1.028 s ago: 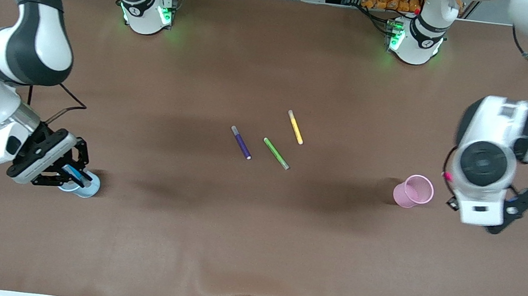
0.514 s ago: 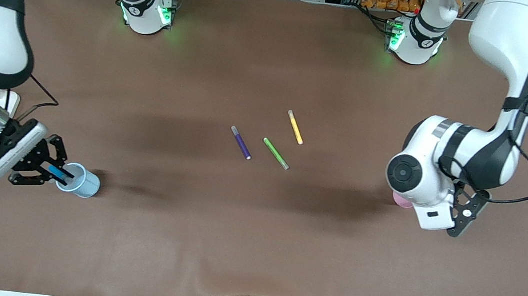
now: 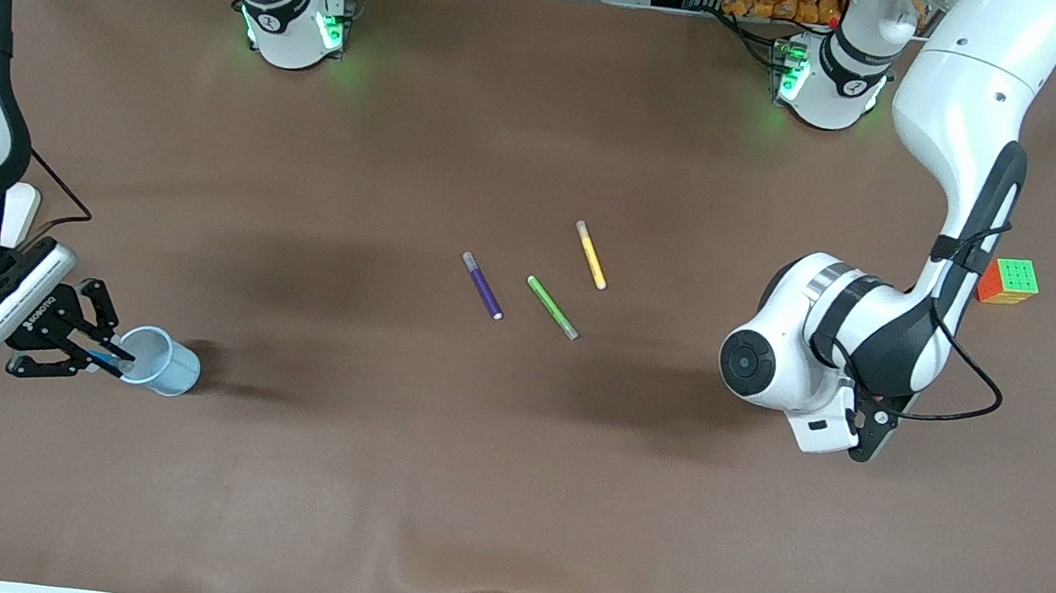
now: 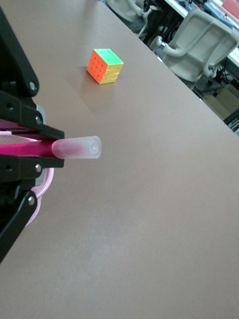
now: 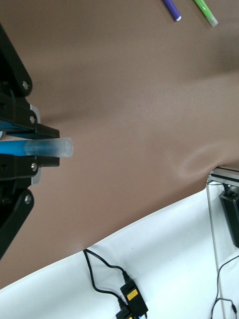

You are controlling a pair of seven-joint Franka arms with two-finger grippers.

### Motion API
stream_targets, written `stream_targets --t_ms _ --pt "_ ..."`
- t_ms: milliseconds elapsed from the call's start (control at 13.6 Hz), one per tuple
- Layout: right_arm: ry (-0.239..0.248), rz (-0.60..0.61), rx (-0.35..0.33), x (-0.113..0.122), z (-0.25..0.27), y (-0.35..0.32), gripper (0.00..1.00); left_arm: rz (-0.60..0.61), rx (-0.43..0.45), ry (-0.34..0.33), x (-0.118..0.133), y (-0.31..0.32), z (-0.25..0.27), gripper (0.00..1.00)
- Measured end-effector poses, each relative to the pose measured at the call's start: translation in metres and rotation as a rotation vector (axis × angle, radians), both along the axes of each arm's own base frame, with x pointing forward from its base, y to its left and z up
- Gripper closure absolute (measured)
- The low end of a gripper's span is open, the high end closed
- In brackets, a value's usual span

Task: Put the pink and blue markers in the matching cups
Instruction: 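Lower the pink marker into the pink cup while the right gripper lowers blue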

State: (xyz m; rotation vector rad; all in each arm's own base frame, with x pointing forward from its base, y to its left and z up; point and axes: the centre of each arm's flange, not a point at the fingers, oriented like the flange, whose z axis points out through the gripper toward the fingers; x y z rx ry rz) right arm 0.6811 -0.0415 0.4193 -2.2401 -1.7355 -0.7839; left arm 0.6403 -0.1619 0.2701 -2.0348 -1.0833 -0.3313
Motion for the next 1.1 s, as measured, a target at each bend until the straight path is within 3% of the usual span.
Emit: stream_targets --t_ms 147,367,661,807,881,1101 --pt "-0.014 0.057 0.026 -0.001 -0.01 -0.005 0.83 0.011 0.006 -0.003 -0.001 0.0 -0.002 0.83" --pt "0.024 0.132 0.068 -0.007 -0.023 -0.009 0.83 0.014 0.009 0.002 -0.002 0.0 -0.007 0.83" --pt "0.058 0.132 0.092 -0.013 -0.029 -0.025 0.83 0.01 0.005 0.008 -0.002 -0.001 -0.015 0.83" --pt "0.071 0.113 0.142 -0.017 -0.03 -0.039 0.83 0.002 -0.002 0.003 0.0 -0.002 -0.014 0.79" --pt "0.075 0.102 0.172 -0.018 -0.032 -0.044 0.83 -0.011 -0.001 0.009 0.001 -0.001 -0.013 0.72" --pt "0.08 0.058 0.24 -0.016 -0.048 -0.056 0.83 -0.089 -0.024 0.045 0.014 -0.002 0.009 0.4"
